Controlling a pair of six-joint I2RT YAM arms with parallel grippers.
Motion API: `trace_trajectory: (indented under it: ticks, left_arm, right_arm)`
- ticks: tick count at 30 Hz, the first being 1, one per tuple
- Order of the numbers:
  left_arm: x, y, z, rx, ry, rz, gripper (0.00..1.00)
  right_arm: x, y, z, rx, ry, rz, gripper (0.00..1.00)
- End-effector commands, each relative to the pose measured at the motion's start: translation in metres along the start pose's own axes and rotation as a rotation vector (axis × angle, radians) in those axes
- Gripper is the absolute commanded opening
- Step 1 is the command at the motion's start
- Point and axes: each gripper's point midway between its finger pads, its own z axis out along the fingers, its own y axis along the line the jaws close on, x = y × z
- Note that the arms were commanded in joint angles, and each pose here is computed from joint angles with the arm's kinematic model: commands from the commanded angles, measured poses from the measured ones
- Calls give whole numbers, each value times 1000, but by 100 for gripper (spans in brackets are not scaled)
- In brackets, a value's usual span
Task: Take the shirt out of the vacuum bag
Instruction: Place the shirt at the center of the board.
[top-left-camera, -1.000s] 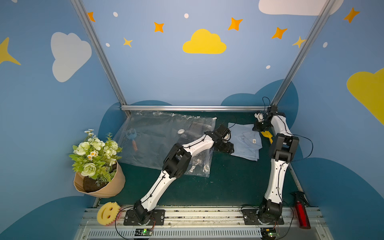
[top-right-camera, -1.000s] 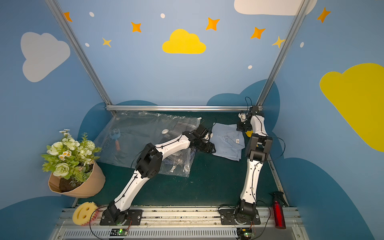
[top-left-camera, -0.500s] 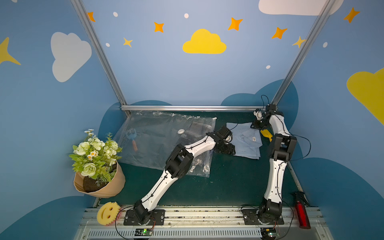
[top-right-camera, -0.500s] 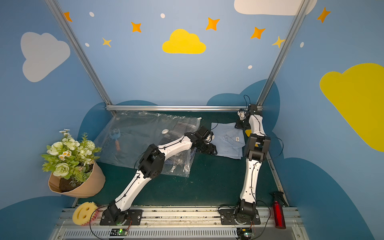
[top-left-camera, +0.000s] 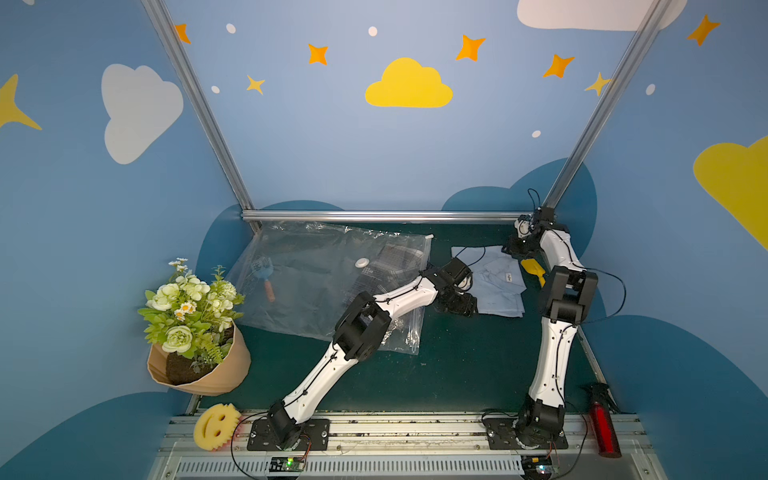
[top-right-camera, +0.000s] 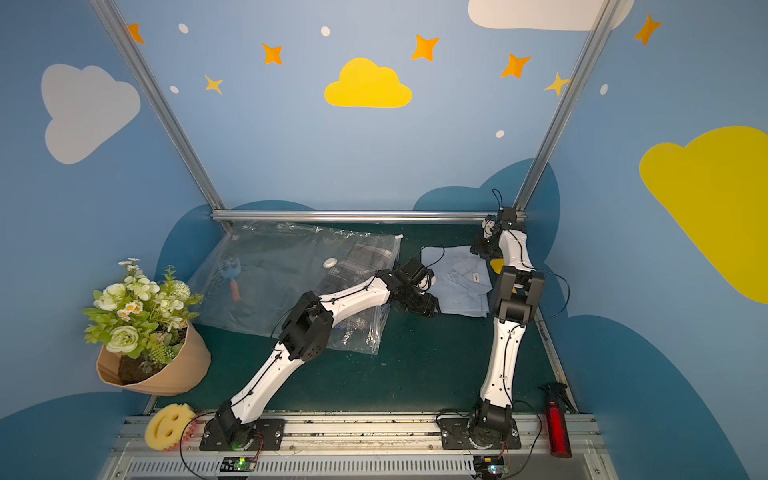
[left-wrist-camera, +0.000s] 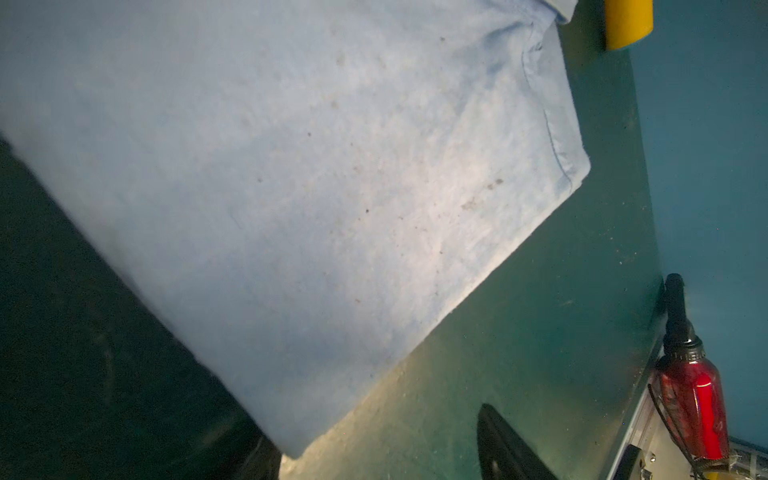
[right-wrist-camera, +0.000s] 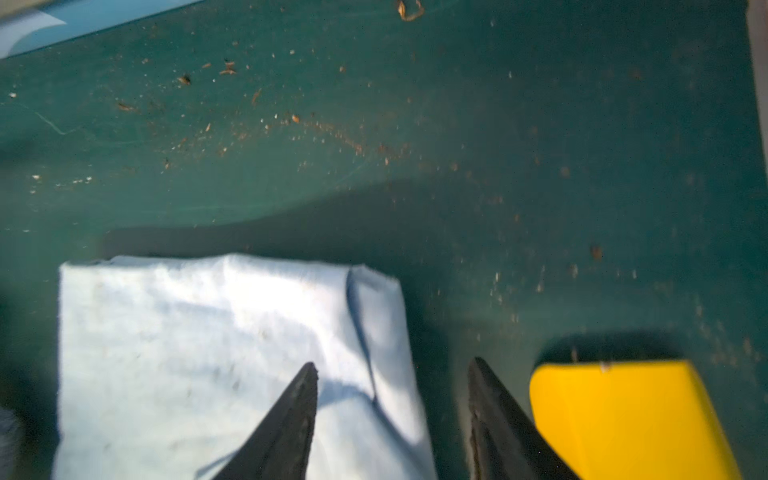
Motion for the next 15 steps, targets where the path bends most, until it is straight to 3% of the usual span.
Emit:
trace_trajectory:
  ticks: [1,7,15]
  left_arm:
    - [4,0,-9,-18,9,-3,73]
    - [-17,7,-50,-56,-79,14,80]
    - [-47,20,-130,-120,-233,36,82]
  right_arm:
    - [-30,24,-45,-47,-143,31,56]
    - [-25,51,-73,-124,-213,56,57]
    - [9,114,-88,-303,-217,92,56]
